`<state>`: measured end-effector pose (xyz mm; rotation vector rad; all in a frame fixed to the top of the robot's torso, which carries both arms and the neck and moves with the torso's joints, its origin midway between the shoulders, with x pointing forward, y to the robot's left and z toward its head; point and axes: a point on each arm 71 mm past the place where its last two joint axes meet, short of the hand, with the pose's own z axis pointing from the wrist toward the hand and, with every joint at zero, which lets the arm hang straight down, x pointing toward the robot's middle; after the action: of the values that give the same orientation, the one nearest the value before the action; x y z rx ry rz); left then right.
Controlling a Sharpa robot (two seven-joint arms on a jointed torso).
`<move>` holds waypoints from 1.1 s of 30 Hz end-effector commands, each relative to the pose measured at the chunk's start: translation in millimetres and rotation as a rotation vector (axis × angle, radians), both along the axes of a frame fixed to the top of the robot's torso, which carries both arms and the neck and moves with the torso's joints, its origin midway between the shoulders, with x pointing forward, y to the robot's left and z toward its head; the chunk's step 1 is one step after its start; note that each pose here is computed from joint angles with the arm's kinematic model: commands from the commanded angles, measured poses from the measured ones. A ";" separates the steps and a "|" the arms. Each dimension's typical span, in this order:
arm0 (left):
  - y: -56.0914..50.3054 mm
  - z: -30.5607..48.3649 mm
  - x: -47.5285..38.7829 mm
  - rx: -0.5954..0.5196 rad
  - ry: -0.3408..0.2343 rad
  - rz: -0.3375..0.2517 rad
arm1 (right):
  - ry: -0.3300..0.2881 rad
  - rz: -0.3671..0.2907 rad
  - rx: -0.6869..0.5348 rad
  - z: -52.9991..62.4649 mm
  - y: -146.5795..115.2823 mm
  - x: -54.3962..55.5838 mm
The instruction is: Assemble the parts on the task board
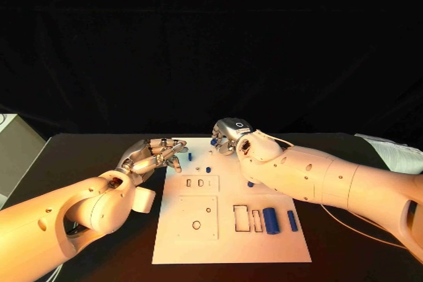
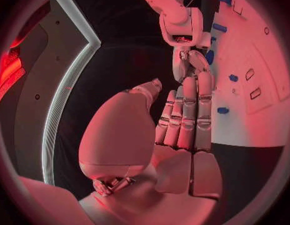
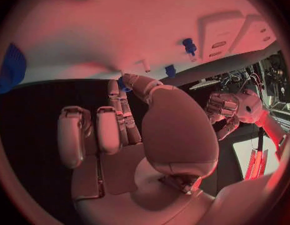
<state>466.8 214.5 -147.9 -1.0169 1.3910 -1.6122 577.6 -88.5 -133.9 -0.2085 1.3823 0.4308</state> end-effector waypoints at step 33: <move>4.9 -0.2 1.9 0.004 -0.009 -0.006 | -0.068 0.064 0.159 15.5 -58.5 -18.2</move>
<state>469.0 221.0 -149.4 -1.0211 1.3888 -1.5935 563.2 -147.6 -125.4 -0.1473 1.3350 0.4878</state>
